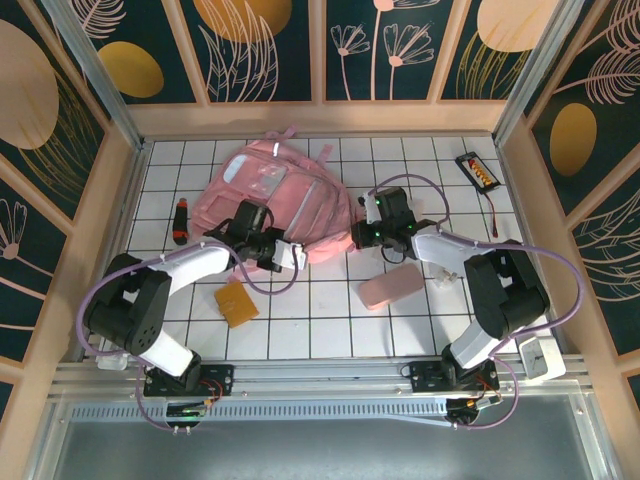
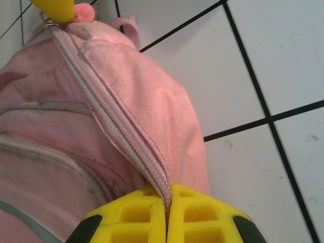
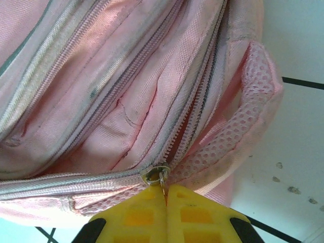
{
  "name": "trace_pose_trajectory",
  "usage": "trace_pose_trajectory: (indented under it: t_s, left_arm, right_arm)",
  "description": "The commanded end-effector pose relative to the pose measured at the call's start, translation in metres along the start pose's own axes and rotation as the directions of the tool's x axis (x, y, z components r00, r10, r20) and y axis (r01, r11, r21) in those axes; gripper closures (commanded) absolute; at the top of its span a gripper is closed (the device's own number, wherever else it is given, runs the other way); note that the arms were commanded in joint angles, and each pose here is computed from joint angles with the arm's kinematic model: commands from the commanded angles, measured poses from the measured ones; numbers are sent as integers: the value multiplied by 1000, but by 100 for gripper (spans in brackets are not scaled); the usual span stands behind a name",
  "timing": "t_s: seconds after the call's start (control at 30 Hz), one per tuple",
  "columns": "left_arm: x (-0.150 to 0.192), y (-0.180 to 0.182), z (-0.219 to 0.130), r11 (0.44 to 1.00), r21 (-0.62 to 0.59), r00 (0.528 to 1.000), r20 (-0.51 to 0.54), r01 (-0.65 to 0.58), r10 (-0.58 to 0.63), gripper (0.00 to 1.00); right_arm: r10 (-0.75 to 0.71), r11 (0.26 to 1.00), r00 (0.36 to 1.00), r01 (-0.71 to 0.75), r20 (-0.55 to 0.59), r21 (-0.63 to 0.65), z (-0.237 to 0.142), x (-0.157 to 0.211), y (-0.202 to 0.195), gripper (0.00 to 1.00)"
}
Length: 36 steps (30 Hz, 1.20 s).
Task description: Pack the student bag
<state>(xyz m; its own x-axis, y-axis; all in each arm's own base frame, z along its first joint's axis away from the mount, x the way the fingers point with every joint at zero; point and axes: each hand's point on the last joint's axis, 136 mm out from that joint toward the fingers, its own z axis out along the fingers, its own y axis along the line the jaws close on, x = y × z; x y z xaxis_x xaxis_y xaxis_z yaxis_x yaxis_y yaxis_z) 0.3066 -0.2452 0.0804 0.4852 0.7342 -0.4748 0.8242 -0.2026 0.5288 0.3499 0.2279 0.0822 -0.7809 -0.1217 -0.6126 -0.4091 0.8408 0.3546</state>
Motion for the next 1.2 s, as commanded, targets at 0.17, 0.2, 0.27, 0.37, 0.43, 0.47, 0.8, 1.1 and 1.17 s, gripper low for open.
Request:
trace_pose_trajectory:
  t_s: [0.17, 0.2, 0.27, 0.37, 0.43, 0.47, 0.8, 1.1, 1.17]
  left_arm:
    - [65, 93, -8, 988, -154, 988, -152, 2, -25, 100]
    - [70, 97, -8, 987, -164, 986, -162, 8, -34, 100]
    - [76, 98, -8, 983, -183, 984, -166, 36, -67, 100]
    - [66, 74, -14, 987, -158, 991, -126, 34, -54, 100]
    - [55, 49, -18, 990, -138, 997, -73, 30, -40, 100]
    - [51, 40, -20, 990, -132, 997, -53, 40, -48, 99]
    - [-21, 47, -52, 974, -122, 962, 221, 191, -161, 31]
    - [-48, 65, 9, 915, 104, 896, 187, 389, -402, 41]
    - [-39, 65, 18, 914, 84, 900, 159, 396, -405, 41]
  right_arm:
    - [34, 990, 996, -46, 87, 131, -42, -11, -21, 100]
    - [32, 992, 996, -42, 80, 119, -43, -8, -15, 100]
    - [0, 998, 998, -4, 58, 64, -43, 1, 5, 100]
    - [-28, 1000, 999, 28, 21, 11, -40, 10, 23, 100]
    - [-49, 999, 999, 49, 16, -2, -41, 1, 21, 87]
    - [-67, 998, 997, 67, 25, -10, -42, -7, 18, 76]
    - [-86, 996, 995, 86, 42, -1, -13, -98, -15, 57]
    - [-534, 801, 845, 514, 21, -306, 6, -82, 12, 55]
    - [-715, 627, 690, 704, 112, -333, 3, -66, 22, 52]
